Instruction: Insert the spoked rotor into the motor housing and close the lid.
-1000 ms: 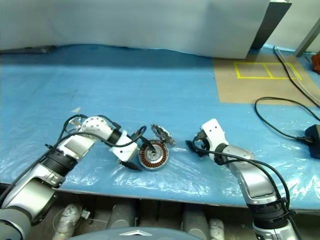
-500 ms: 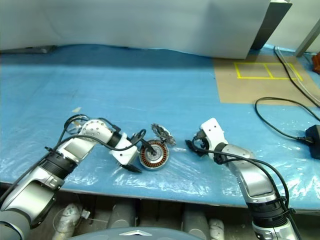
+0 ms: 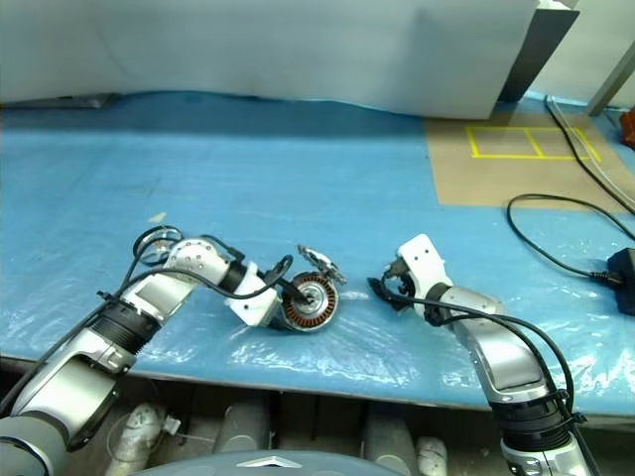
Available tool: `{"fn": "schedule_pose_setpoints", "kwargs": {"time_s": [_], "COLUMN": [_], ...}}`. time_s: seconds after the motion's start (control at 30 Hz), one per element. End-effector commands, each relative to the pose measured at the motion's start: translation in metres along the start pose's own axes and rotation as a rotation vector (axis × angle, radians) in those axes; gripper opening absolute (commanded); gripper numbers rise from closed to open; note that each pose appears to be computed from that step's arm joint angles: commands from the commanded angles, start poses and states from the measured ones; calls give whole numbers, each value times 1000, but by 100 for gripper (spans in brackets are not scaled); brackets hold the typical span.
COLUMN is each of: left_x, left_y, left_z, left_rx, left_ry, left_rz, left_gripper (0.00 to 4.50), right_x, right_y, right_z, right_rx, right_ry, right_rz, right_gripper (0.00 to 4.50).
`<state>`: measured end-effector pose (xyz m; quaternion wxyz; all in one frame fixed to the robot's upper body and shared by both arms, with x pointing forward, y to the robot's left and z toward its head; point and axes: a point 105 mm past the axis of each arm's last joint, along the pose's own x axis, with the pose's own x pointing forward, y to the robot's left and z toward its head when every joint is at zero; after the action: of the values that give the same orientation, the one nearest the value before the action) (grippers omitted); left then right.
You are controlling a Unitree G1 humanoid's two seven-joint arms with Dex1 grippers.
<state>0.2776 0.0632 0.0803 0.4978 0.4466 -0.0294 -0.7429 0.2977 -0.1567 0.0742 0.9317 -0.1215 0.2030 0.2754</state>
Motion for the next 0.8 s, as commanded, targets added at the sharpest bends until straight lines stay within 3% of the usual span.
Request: {"fn": "schedule_pose_setpoints", "kwargs": {"time_s": [0.03, 0.33, 0.57, 0.8], "left_x": [7, -7, -32, -49], "left_y": [-8, 2, 0, 0], "left_z": [-13, 2, -5, -7], "left_rx": [-26, -42, -113, -168], "left_ry": [37, -13, 36, 46], "left_rz": [-1, 68, 122, 187], "left_gripper": [207, 207, 207, 207], "right_x": [-1, 9, 21, 32], "right_y": [1, 9, 15, 28], "right_z": [9, 18, 33, 30], "right_rx": [-25, -2, -17, -17], "right_ry": [-32, -66, -117, -121], "right_rz": [1, 67, 153, 205], "right_gripper": [404, 404, 404, 404]}}
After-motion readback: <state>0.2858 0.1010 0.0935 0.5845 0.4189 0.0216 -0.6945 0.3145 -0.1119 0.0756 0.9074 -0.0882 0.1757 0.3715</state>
